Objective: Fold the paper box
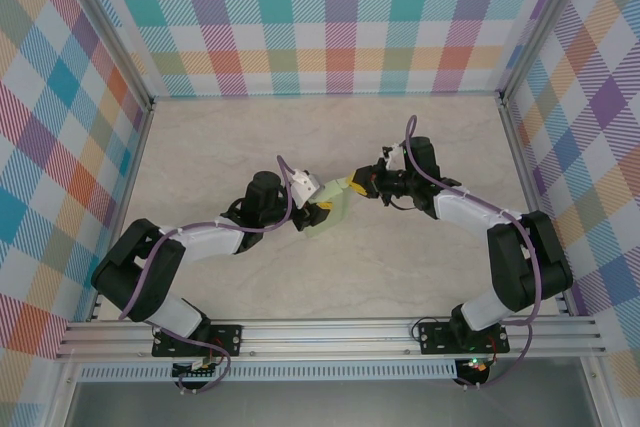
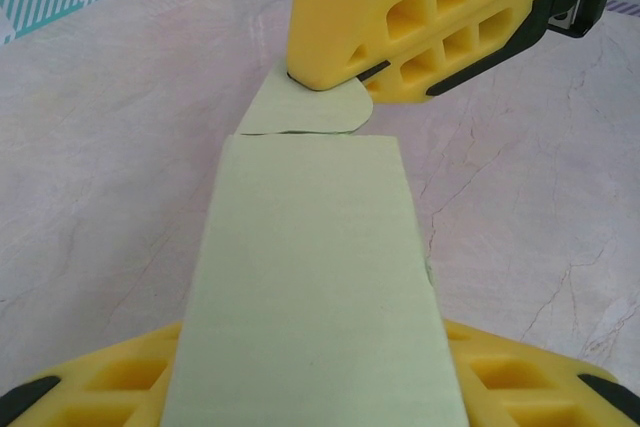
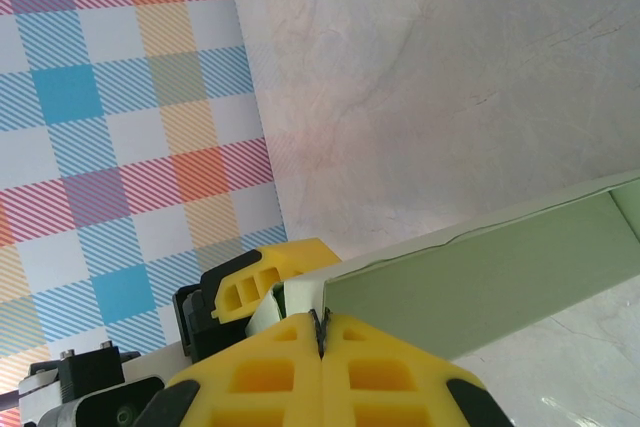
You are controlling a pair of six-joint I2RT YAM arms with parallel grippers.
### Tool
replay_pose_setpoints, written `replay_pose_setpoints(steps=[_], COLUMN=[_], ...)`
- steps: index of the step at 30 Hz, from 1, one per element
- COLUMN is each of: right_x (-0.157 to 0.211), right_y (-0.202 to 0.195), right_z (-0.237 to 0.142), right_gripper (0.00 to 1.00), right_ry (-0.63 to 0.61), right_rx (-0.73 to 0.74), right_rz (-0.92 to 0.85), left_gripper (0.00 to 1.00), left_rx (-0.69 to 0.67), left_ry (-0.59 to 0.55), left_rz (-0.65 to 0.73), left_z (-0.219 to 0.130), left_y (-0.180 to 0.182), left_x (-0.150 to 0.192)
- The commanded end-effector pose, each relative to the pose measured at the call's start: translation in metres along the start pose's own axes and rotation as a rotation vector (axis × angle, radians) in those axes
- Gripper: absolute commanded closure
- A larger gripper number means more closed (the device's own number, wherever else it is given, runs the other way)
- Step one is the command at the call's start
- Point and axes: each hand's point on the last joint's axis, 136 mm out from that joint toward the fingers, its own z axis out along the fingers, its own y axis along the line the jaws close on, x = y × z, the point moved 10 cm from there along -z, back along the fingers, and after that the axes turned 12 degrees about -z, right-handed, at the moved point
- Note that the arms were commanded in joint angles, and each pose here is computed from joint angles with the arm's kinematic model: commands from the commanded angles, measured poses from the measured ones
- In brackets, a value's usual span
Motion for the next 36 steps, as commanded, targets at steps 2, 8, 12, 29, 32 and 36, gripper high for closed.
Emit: replay_pose_setpoints(steps=[2, 8, 12, 29, 32, 36], right_x=[0.008, 0.011, 0.01, 0.03, 0.031, 0.032], right_y=[-0.012, -0.018, -0.018, -0.007, -0.005, -0.002], right_z=[0.009, 0.013, 0.013, 0.025, 0.021, 0.012], right_gripper=[0.96, 0.96, 0.96, 0.93, 0.86, 0.77], right_ry=[0.026, 0.027, 0.027, 0.088, 0.081, 0.071], right_rx=[0.034, 0.03, 0.029, 0.033, 0.054, 0.085], right_rz=[0.015, -0.007, -0.043, -0.014, -0.019, -0.062], left_gripper=[0.52, 0.52, 0.52, 0.54, 0.55, 0.54], left_rx=[0.026, 0.038, 0.032, -0.067, -0.079, -0.077], left_ry=[0.133, 0.128, 0.133, 0.138, 0.145, 0.15], left_rz=[-0.05, -0.056, -0.059, -0.089, -0.085, -0.085], left_z=[0.005, 0.005, 0.005, 0.011, 0.012, 0.012], left_y=[-0.001, -0.002, -0.001, 0.005, 0.004, 0.004], left_x=[0.028, 0.027, 0.028, 0.017, 0.019, 0.023])
